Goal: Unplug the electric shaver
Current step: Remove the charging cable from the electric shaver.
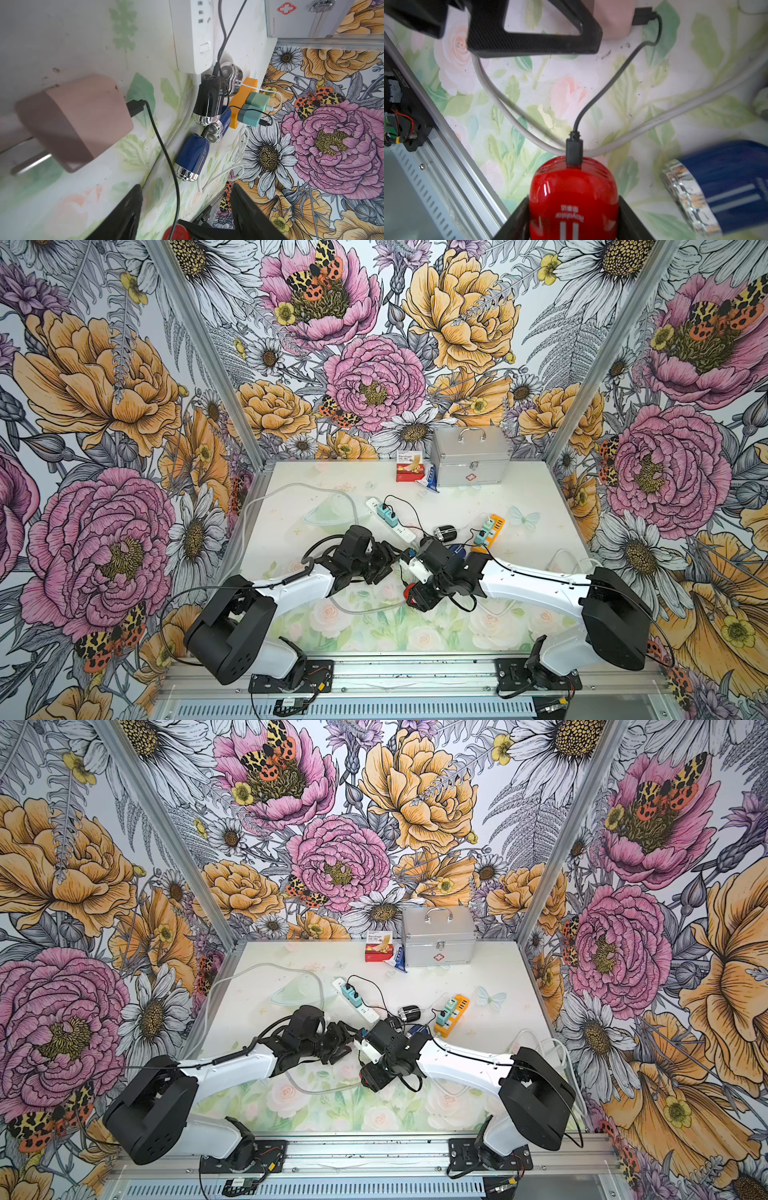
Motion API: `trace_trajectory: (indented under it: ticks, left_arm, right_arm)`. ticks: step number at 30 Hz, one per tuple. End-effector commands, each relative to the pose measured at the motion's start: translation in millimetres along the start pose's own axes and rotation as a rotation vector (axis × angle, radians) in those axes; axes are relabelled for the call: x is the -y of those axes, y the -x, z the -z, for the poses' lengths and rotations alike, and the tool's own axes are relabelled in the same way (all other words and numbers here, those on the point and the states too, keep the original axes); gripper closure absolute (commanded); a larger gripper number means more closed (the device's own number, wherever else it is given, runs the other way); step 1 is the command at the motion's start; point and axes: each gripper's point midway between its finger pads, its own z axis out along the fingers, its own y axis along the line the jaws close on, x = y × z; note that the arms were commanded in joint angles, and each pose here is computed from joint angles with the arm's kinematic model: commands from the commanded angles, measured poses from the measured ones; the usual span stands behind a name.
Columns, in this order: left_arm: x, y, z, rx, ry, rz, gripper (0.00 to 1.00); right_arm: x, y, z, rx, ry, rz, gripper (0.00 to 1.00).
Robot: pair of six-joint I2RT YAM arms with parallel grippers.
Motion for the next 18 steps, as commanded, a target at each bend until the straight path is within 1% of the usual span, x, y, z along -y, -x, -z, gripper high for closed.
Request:
trace_trajectory:
  ticks: [1, 3, 7, 15, 18]
  left_arm:
    - [14, -10, -4, -0.056, -0.054, -0.019, 0.34]
    - [14, -11, -6, -0.063, -0.056, -0.016, 0.34]
    - [22, -16, -15, -0.097, -0.074, -0.028, 0.41]
    - [24, -18, -31, -0.143, -0.082, -0.02, 0.67]
    - [28, -16, -36, -0.149, -0.089, -0.019, 0.8]
  right_arm:
    - [-8, 29, 19, 0.108, 0.027, 0.014, 0.62]
    - [-6, 29, 20, 0.111, 0.027, 0.008, 0.62]
    - [-4, 31, 22, 0.117, 0.034, -0.001, 0.62]
    - [-3, 36, 28, 0.135, 0.062, -0.015, 0.63]
    - [-2, 35, 28, 0.13, 0.078, -0.031, 0.63]
